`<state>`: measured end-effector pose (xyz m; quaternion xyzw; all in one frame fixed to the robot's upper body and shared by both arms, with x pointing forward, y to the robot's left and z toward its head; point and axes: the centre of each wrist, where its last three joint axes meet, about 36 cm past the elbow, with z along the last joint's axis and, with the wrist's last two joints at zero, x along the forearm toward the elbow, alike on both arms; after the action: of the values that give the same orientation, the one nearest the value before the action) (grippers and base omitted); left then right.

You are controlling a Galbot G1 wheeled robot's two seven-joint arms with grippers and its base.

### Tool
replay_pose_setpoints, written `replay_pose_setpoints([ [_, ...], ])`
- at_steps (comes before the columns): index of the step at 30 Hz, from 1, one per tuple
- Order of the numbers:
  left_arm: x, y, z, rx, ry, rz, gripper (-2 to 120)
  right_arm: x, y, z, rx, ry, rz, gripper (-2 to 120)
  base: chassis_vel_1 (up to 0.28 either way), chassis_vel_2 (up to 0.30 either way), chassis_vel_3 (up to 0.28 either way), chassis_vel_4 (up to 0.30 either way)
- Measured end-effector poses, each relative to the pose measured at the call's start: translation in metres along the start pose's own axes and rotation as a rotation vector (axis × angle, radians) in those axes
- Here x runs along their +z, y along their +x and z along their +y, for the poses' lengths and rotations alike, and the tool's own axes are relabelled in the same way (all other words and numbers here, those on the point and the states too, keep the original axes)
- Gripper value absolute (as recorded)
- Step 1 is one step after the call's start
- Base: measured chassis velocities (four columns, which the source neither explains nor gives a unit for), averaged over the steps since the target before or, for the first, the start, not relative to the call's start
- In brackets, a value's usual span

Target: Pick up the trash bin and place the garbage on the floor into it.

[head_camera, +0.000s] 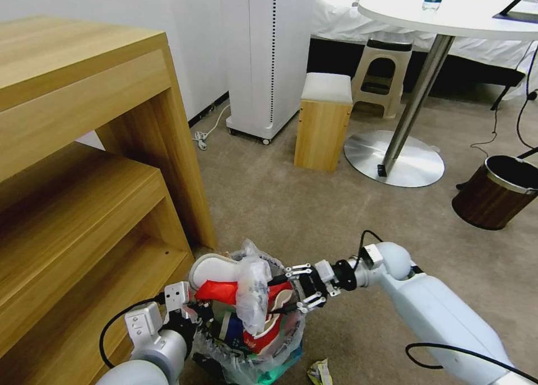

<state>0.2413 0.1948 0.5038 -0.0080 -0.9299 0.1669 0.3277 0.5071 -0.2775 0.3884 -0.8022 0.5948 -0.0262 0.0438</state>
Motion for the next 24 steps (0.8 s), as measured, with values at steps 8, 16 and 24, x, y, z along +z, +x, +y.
replay_pose_setpoints([
  [8,0.0,0.002,0.0,-0.001,-0.002,-0.002,1,-0.019,0.005,0.004,-0.004,0.025,-0.039,99,0.0,0.0,0.0,0.0],
  [16,-0.001,0.004,0.0,-0.002,-0.002,-0.007,1,-0.027,0.012,0.009,0.017,0.037,-0.064,100,0.0,0.0,0.0,0.0],
  [24,-0.009,0.005,0.004,-0.01,0.0,-0.031,1,-0.042,0.016,0.03,0.045,0.033,0.018,100,0.0,0.0,0.0,0.0],
])
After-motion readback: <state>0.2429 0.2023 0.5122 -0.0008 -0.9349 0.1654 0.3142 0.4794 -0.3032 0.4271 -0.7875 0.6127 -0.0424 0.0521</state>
